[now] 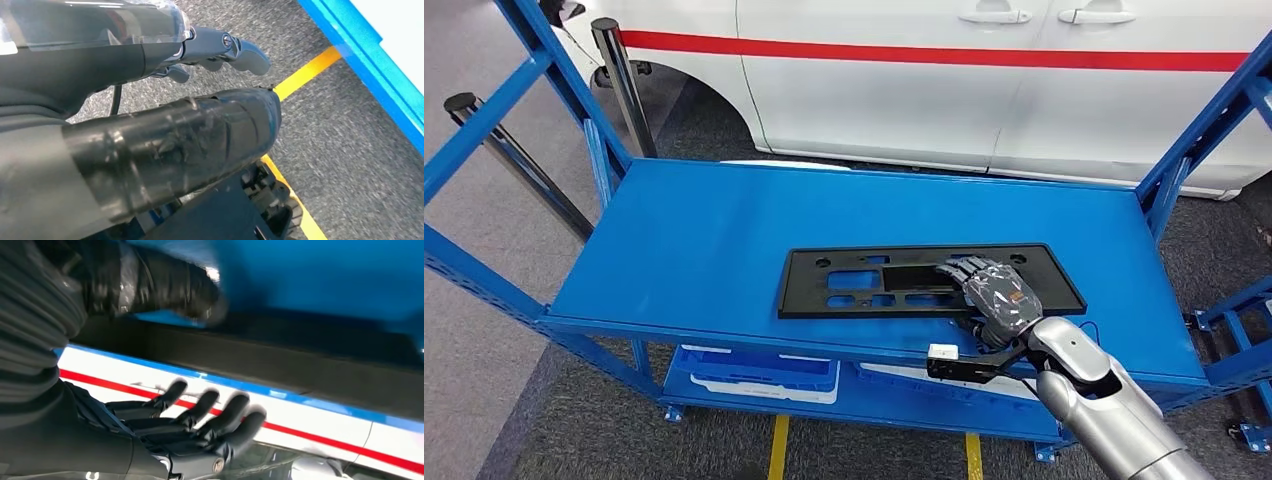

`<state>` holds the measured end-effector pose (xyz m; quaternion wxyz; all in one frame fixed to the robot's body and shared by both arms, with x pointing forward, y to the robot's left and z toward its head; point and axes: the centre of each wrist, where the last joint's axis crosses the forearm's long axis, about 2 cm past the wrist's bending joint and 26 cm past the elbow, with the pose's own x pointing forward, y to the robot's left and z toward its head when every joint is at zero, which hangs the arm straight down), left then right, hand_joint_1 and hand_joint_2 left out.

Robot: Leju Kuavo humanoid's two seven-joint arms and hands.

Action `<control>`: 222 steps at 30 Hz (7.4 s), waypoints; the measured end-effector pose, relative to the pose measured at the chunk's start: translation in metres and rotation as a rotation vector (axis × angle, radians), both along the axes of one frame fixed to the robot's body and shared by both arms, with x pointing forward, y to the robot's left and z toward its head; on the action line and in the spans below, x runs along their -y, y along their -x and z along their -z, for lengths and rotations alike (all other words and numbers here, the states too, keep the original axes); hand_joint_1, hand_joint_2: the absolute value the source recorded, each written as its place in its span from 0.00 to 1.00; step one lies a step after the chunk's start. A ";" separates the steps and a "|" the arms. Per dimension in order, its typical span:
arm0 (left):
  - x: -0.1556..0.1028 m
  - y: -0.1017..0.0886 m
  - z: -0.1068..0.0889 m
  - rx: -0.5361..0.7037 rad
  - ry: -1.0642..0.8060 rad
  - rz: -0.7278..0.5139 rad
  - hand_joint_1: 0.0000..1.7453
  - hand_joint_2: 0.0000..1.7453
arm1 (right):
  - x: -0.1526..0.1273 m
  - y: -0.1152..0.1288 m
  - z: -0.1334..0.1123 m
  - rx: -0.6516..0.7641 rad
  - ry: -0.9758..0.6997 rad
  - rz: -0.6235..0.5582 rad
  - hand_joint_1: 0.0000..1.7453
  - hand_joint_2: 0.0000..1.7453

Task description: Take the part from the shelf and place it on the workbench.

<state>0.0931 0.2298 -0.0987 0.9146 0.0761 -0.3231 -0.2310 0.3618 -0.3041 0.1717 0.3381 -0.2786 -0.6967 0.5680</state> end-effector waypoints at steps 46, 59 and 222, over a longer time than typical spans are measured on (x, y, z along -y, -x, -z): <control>-0.004 0.025 0.005 0.009 0.032 -0.116 0.00 0.00 | -0.053 0.182 -0.004 0.740 -0.160 0.121 1.00 1.00; -0.003 0.030 0.006 0.019 0.083 -0.148 0.00 1.00 | -0.070 0.205 -0.037 0.829 -0.270 0.210 1.00 1.00; -0.008 0.037 0.006 -0.022 -0.082 -0.259 0.00 1.00 | -0.071 0.205 0.007 0.595 -0.666 0.316 1.00 1.00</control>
